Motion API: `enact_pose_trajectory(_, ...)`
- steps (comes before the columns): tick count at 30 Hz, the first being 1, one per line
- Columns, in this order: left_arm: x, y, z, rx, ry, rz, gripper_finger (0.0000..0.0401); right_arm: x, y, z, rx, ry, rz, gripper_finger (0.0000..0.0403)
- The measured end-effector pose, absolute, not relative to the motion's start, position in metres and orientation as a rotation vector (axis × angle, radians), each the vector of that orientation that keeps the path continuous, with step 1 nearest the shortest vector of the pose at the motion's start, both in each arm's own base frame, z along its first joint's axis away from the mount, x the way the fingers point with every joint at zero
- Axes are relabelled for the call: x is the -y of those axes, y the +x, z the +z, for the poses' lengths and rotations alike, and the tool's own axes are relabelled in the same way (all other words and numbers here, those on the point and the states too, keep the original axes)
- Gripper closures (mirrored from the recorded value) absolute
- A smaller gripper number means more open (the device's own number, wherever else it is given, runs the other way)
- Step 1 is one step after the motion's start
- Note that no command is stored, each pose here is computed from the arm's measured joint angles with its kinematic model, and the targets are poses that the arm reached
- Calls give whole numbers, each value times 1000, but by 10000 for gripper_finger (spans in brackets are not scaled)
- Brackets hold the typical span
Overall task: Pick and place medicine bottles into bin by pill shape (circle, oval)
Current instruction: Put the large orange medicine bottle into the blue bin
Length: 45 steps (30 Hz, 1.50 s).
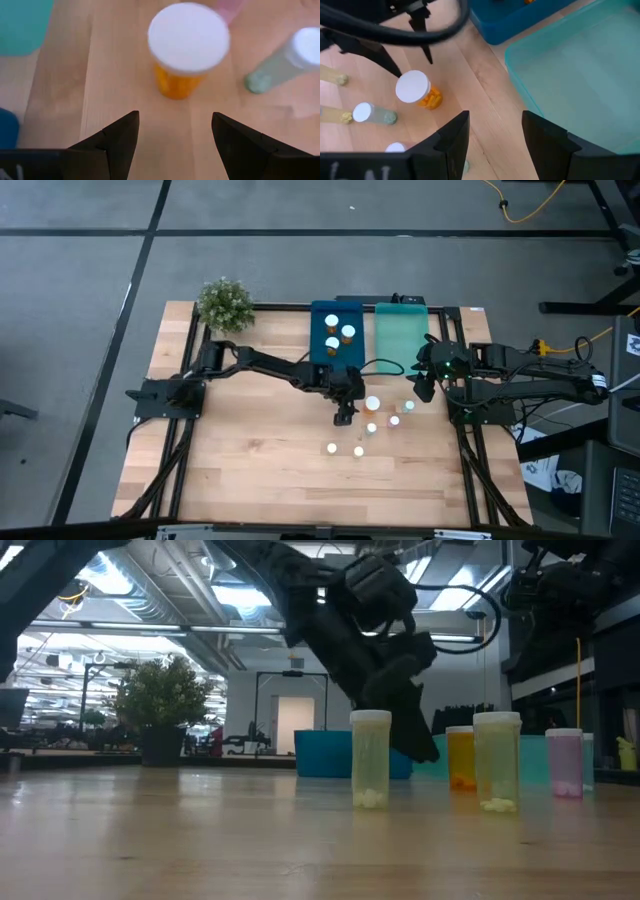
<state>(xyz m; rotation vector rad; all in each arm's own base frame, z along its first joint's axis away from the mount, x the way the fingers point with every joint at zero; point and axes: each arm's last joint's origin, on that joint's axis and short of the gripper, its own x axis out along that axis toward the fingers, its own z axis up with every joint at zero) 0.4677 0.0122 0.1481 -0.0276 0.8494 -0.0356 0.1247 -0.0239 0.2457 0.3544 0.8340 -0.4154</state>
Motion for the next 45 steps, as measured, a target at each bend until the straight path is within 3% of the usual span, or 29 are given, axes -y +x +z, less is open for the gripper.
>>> enact_pose_trajectory(9,-14,478,125,-799,-48,-8,160,24,125,246,-834,354,-415,220)
enact_pose_trajectory(27,-9,491,139,-600,-45,-49,160,24,125,246,-834,354,-415,220)
enact_pose_trajectory(33,-9,494,127,-602,-45,-48,160,24,125,246,-834,354,-415,220)
enact_pose_trajectory(45,-6,496,122,-588,-42,-38,223,24,125,246,-835,352,-414,220)
